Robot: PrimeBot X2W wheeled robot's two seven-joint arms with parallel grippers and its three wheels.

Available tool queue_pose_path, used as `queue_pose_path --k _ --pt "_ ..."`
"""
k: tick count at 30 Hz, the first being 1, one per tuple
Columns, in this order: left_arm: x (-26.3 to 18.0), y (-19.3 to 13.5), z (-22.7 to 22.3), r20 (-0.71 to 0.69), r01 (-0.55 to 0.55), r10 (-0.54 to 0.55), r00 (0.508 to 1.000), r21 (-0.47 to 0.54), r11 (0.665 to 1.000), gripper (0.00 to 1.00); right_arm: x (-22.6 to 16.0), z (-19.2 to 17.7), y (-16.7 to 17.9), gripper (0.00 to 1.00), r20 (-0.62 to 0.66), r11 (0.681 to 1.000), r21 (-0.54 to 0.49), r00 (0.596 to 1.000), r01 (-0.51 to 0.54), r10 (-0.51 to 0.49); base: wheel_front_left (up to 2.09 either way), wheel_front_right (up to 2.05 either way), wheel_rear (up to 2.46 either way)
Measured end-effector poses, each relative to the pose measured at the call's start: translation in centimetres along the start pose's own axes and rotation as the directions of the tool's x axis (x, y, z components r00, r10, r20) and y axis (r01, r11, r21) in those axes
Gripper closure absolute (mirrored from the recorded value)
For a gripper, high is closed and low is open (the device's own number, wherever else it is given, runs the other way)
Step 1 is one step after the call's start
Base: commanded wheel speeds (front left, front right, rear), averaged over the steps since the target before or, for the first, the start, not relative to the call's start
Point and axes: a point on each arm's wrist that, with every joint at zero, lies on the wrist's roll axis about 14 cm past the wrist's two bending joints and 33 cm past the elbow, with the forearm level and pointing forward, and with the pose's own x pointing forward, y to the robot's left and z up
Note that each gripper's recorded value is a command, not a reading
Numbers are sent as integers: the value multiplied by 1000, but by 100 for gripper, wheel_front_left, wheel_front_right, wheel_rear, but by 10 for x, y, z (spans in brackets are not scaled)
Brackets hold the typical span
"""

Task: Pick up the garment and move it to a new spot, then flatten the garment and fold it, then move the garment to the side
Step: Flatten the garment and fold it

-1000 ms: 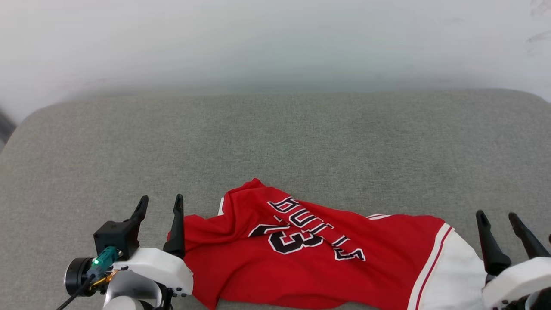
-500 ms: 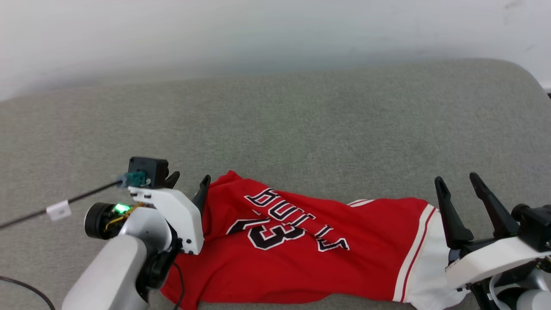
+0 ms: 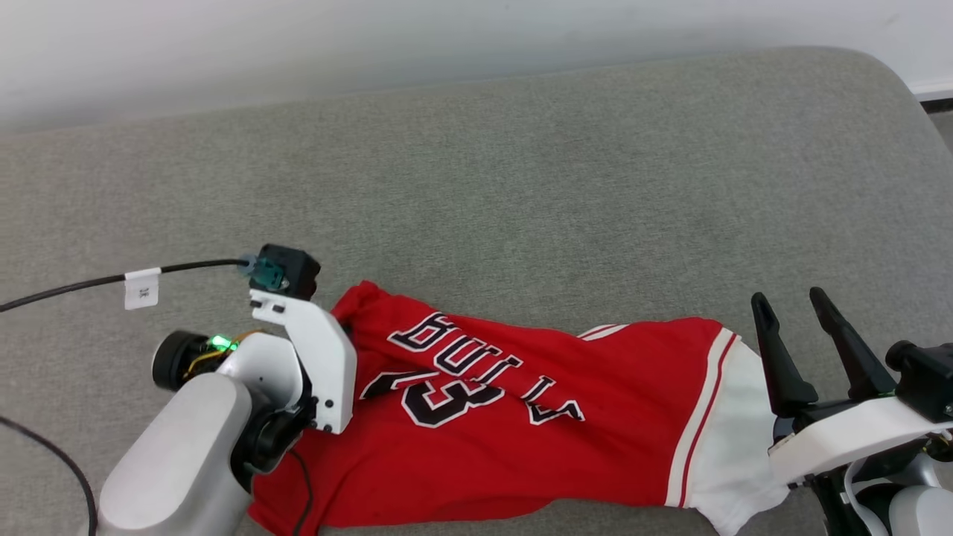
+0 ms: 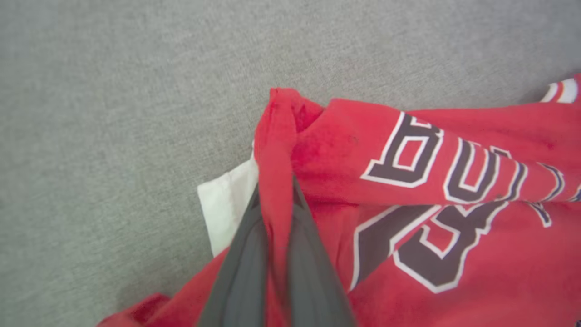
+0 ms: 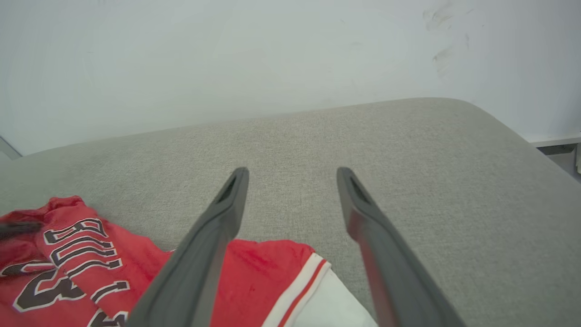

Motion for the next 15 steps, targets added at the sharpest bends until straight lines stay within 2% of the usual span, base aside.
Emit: queue_pose_path --k 5,8,12,15 --pt "-19 -6 31 131 -25 12 991 98 995 100 4 2 4 0 8 1000 2 1000 -14 14 0 0 0" --pt "-34 -23 42 199 -13 -18 980 155 988 100 6 6 8 0 14 1000 2 1000 -27 27 0 0 0" --pt "-46 -58 14 167 64 -94 981 175 983 100 7 10 17 0 22 999 -7 998 -54 54 0 0 0" --pt "-51 -84 -19 108 136 -152 982 144 980 100 7 13 25 0 27 997 -9 997 -75 76 0 0 0"
